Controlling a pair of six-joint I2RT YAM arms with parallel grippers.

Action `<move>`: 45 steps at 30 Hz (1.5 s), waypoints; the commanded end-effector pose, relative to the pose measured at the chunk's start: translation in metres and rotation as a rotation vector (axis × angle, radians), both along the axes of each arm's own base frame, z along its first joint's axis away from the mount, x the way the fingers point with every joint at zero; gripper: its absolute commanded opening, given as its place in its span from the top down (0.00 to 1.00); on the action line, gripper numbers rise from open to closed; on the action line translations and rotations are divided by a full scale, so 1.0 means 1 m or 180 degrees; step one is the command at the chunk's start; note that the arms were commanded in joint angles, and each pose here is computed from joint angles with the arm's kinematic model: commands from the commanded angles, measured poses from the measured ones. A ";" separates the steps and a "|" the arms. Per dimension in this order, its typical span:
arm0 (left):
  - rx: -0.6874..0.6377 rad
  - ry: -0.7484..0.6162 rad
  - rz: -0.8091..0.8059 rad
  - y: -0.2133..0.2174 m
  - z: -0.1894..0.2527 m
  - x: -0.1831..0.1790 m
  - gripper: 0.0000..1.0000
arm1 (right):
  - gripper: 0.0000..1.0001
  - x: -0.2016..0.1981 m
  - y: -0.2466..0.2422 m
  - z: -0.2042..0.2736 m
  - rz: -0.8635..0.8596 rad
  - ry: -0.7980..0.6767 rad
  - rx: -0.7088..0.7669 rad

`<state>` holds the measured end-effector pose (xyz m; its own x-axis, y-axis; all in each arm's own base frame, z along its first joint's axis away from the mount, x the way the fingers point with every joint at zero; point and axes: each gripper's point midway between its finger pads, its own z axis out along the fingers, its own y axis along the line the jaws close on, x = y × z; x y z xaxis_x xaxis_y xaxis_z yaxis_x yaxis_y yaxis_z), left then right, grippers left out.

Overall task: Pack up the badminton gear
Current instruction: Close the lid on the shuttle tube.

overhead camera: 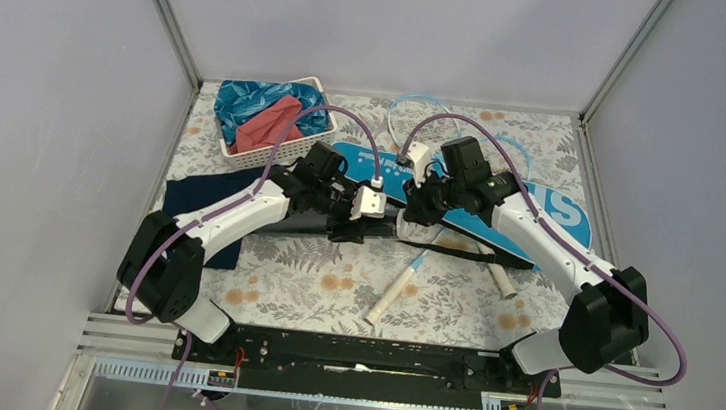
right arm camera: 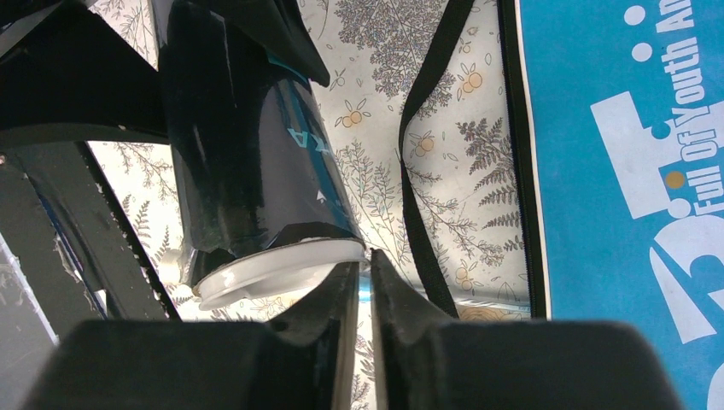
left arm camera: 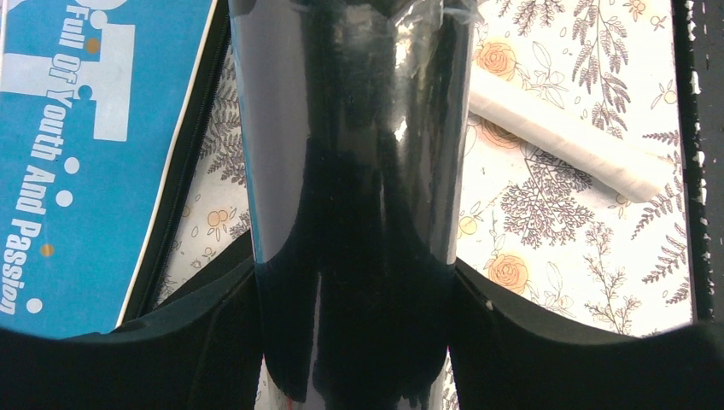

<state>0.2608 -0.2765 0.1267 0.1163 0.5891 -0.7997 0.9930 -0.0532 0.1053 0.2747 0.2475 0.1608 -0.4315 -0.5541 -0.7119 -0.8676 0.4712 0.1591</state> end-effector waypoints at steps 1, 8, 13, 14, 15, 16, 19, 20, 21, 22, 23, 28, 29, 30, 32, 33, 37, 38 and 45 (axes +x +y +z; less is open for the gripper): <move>-0.0386 -0.0415 -0.0094 -0.022 0.034 0.013 1.00 | 0.73 -0.010 0.018 0.014 0.0195 -0.0031 0.0173; -0.0365 -0.0412 -0.0110 -0.020 0.034 0.011 1.00 | 0.57 -0.004 0.012 0.021 0.0160 -0.0136 0.0119; -0.0344 -0.0426 -0.0118 -0.019 0.032 0.010 1.00 | 0.52 -0.003 0.007 0.030 0.0168 -0.0183 0.0143; -0.0345 -0.0432 -0.0123 -0.019 0.032 0.010 1.00 | 0.51 -0.002 0.005 0.032 0.0158 -0.0193 0.0152; -0.0348 -0.0435 -0.0132 -0.019 0.032 0.009 1.00 | 0.51 -0.003 0.004 0.034 0.0156 -0.0191 0.0161; -0.0345 -0.0434 -0.0138 -0.019 0.032 0.009 1.00 | 0.51 -0.002 0.004 0.036 0.0155 -0.0200 0.0169; -0.0327 -0.0439 -0.0185 -0.018 0.029 0.007 1.00 | 0.50 -0.002 0.003 0.041 0.0169 -0.0215 0.0192; -0.0324 -0.0443 -0.0196 -0.017 0.029 0.007 1.00 | 0.50 -0.003 0.003 0.041 0.0194 -0.0212 0.0201; -0.0315 -0.0436 -0.0216 -0.017 0.028 0.006 1.00 | 0.50 -0.003 0.004 0.043 0.0216 -0.0208 0.0217; -0.0307 -0.0442 -0.0236 -0.016 0.027 0.005 1.00 | 0.50 -0.004 0.005 0.043 0.0229 -0.0184 0.0216; -0.0294 -0.0454 -0.0258 -0.016 0.027 0.004 1.00 | 0.50 -0.004 0.005 0.044 0.0241 -0.0166 0.0213; -0.0209 -0.0551 -0.0255 -0.015 0.025 0.004 1.00 | 0.54 -0.004 0.008 0.042 0.0254 -0.0065 0.0208; -0.0191 -0.0579 -0.0260 -0.015 0.025 0.004 1.00 | 0.55 -0.004 0.009 0.041 0.0249 -0.0032 0.0208; -0.0167 -0.0617 -0.0261 -0.015 0.025 0.005 1.00 | 0.56 -0.004 0.009 0.040 0.0245 0.0004 0.0200; -0.0126 -0.0660 -0.0251 -0.015 0.024 0.006 1.00 | 0.58 -0.005 0.010 0.037 0.0240 0.0074 0.0175; -0.0120 -0.0680 -0.0248 -0.015 0.025 0.006 1.00 | 0.58 -0.005 0.010 0.036 0.0236 0.0096 0.0165; -0.0168 -0.0705 -0.0221 -0.017 0.030 0.007 1.00 | 0.60 -0.007 0.012 0.028 0.0221 0.0169 0.0178; -0.0184 -0.0707 -0.0224 -0.018 0.031 0.007 1.00 | 0.60 -0.008 0.013 0.027 0.0226 0.0180 0.0188; -0.0177 -0.0725 -0.0263 -0.019 0.030 0.003 1.00 | 0.63 -0.010 0.019 0.024 0.0224 0.0244 0.0214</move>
